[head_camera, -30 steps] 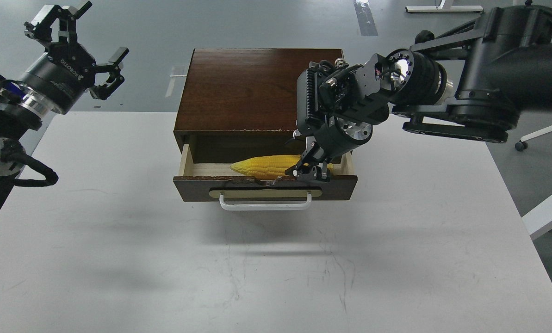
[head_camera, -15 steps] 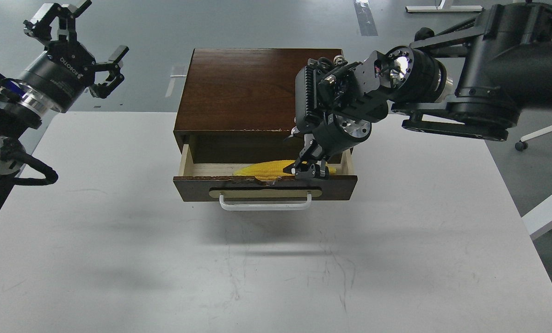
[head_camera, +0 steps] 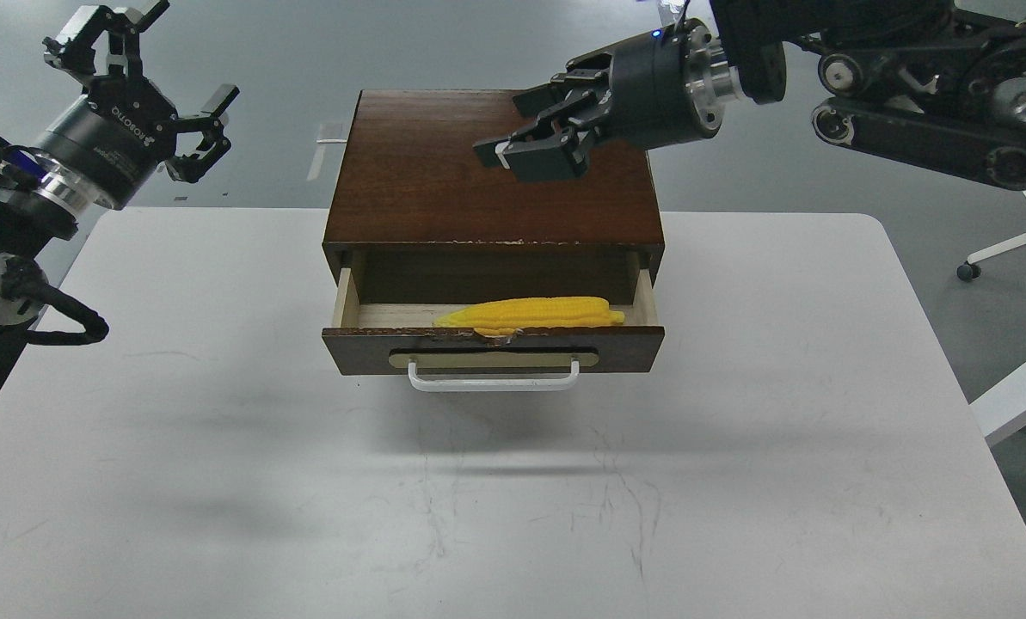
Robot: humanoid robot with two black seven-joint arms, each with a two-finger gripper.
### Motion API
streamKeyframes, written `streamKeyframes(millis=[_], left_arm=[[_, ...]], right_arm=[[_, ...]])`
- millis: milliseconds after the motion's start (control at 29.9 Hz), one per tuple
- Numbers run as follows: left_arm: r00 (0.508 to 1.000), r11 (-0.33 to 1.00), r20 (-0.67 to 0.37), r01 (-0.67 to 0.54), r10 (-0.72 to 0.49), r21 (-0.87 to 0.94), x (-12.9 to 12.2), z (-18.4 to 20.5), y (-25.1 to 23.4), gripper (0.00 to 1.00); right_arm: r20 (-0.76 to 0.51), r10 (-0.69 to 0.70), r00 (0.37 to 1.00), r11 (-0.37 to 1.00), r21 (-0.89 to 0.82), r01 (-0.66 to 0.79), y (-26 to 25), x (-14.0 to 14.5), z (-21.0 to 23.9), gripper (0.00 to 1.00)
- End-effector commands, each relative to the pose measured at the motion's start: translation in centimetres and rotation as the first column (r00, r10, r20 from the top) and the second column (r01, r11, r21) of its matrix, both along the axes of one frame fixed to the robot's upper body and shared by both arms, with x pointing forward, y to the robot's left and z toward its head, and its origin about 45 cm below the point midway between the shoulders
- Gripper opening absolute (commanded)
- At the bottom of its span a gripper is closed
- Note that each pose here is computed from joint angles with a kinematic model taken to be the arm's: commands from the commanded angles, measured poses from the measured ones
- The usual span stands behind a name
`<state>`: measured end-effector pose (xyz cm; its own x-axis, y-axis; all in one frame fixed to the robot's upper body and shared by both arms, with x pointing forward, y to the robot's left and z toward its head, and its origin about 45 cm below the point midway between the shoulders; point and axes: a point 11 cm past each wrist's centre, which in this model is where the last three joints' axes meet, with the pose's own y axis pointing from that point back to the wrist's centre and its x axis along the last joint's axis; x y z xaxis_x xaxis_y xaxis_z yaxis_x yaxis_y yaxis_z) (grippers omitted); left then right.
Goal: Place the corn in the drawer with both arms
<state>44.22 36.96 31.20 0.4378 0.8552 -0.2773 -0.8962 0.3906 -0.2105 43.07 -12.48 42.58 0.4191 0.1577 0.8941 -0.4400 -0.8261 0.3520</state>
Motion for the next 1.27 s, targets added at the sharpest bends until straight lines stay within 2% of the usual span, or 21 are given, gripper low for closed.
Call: streamKeyframes(millis=[0, 134, 200, 234, 267, 334, 401, 568, 635, 735, 835, 1035, 1236], left_arm=[[1.000, 1.000, -0.003, 0.005, -0.005, -0.002, 0.0, -0.1, -0.2, 0.98], [1.000, 1.000, -0.010, 0.010, -0.010, 0.005, -0.1, -0.5, -0.4, 0.98], [1.000, 1.000, -0.015, 0.015, -0.015, 0.009, -0.1, -0.7, -0.6, 0.98], [1.000, 1.000, -0.015, 0.015, -0.015, 0.009, -0.1, -0.8, -0.6, 0.98], [1.000, 1.000, -0.019, 0.019, -0.019, 0.008, -0.2, -1.0, -0.7, 0.98], [0.999, 1.000, -0.025, 0.026, -0.025, 0.012, -0.2, -1.3, -1.0, 0.98], [0.999, 0.999, -0.033, 0.037, -0.036, 0.030, -0.4, -1.8, -1.2, 0.98], [0.997, 0.998, -0.046, 0.057, -0.056, 0.020, -0.5, -2.7, -2.3, 0.98], [0.997, 0.998, -0.049, 0.063, -0.062, 0.013, -0.4, -3.0, -2.7, 0.98], [0.996, 0.998, -0.054, 0.071, -0.070, 0.001, -0.3, -3.4, -3.4, 0.98], [0.996, 0.997, -0.056, 0.073, -0.073, 0.001, -0.3, -3.6, -3.6, 0.98], [0.995, 0.997, -0.071, 0.071, -0.071, -0.012, -0.3, -4.5, -4.0, 0.98], [0.994, 0.997, -0.076, 0.072, -0.074, -0.021, -0.3, -4.9, -4.3, 0.98]], right_arm=[[-0.147, -0.123, 0.981, 0.956, 0.247, 0.157, -3.0, 1.0, 0.3, 0.76], [-0.318, -0.214, 0.924, 0.858, 0.391, 0.333, -7.5, 1.5, -3.3, 0.83], [-0.421, -0.236, 0.876, 0.773, 0.464, 0.432, -9.4, 1.7, -6.0, 0.90], [-0.422, -0.236, 0.875, 0.773, 0.465, 0.433, -9.4, 1.7, -6.0, 0.90], [-0.481, -0.238, 0.843, 0.709, 0.507, 0.490, -10.2, 1.8, -7.3, 0.95], [-0.573, -0.223, 0.788, 0.578, 0.573, 0.580, -11.6, 2.0, -8.6, 0.96], [-0.671, -0.179, 0.720, 0.387, 0.625, 0.678, -13.5, 2.2, -10.0, 0.96], [-0.751, -0.117, 0.650, 0.164, 0.631, 0.759, -15.5, 2.6, -12.3, 0.97], [-0.773, -0.103, 0.626, 0.120, 0.615, 0.779, -16.0, 2.5, -13.3, 0.97], [-0.826, -0.071, 0.559, 0.024, 0.559, 0.829, -16.9, 1.8, -16.3, 0.98], [-0.853, -0.055, 0.519, -0.029, 0.521, 0.853, -17.5, 1.0, -18.7, 0.99], [-0.882, -0.036, 0.470, -0.041, 0.471, 0.881, -17.4, -0.4, -21.4, 1.00], [-0.890, -0.017, 0.457, -0.033, 0.457, 0.889, -16.3, -0.8, -22.3, 1.00]])
